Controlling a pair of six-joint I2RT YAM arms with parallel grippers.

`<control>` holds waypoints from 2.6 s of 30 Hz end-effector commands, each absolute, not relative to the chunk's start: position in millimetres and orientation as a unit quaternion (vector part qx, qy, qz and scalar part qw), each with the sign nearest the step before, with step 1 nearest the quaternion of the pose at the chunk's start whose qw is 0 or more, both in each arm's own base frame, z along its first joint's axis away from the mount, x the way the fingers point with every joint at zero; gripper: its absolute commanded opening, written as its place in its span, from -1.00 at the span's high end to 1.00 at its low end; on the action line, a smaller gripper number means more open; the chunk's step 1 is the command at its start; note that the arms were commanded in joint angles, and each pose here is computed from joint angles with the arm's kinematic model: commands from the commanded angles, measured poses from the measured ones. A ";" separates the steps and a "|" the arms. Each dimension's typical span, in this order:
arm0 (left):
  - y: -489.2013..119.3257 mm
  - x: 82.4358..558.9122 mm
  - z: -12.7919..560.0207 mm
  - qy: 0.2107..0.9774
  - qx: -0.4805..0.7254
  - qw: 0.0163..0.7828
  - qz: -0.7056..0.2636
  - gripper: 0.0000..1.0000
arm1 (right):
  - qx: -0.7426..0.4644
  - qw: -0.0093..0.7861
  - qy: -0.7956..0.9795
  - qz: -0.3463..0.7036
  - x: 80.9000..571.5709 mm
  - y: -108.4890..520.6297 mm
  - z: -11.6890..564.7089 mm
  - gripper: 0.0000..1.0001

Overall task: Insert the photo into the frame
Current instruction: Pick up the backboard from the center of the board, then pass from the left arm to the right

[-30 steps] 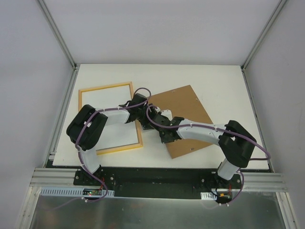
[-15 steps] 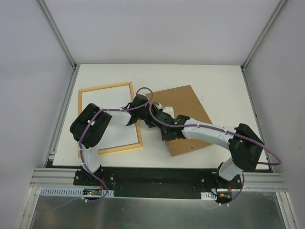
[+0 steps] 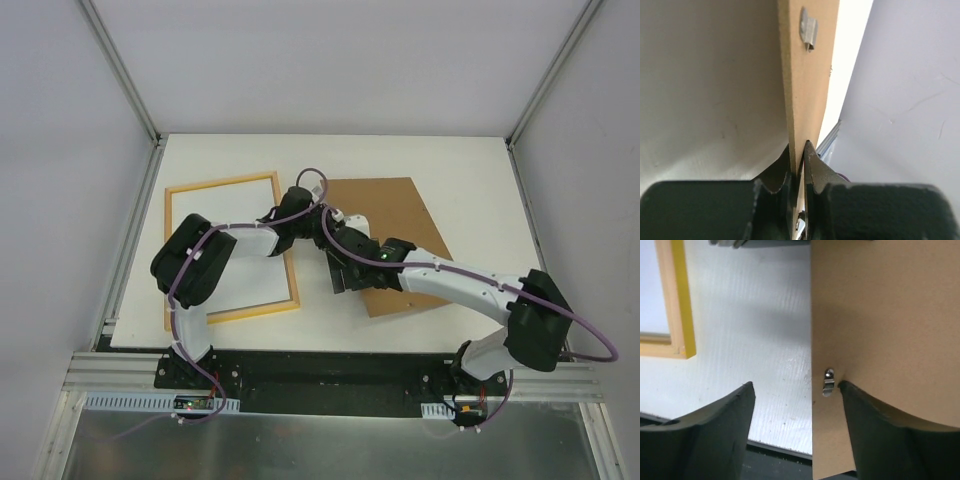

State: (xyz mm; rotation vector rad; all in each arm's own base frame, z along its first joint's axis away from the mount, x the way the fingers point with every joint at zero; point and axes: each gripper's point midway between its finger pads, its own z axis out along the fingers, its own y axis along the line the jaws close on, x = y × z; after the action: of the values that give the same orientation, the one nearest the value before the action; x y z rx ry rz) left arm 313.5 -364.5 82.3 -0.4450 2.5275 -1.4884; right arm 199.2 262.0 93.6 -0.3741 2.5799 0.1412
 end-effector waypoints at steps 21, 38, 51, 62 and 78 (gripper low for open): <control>-308.9 303.7 195.1 0.836 -0.016 0.144 -0.530 1.00 | 0.049 0.376 0.890 0.255 307.8 106.7 205.0 -0.93; -253.8 256.5 259.2 0.798 0.004 0.191 -0.572 1.00 | 0.051 0.369 0.823 0.430 357.8 112.9 186.5 -0.92; -233.6 250.5 308.8 0.767 0.006 0.227 -0.601 1.00 | 0.005 0.345 0.786 0.512 348.5 152.7 188.2 -0.92; -225.9 249.7 345.6 0.744 0.012 0.235 -0.625 1.00 | -0.026 0.323 0.767 0.554 350.4 189.4 208.9 -0.92; -217.5 257.3 363.1 0.718 0.047 0.237 -0.652 1.00 | -0.067 0.296 0.612 0.731 314.6 201.7 313.8 -0.36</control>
State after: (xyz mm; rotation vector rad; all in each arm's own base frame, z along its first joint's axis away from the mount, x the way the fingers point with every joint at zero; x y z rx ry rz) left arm 264.5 -219.9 321.2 -0.0748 2.1130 -1.7392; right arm 349.0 199.2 268.1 0.0259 1.7956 1.8080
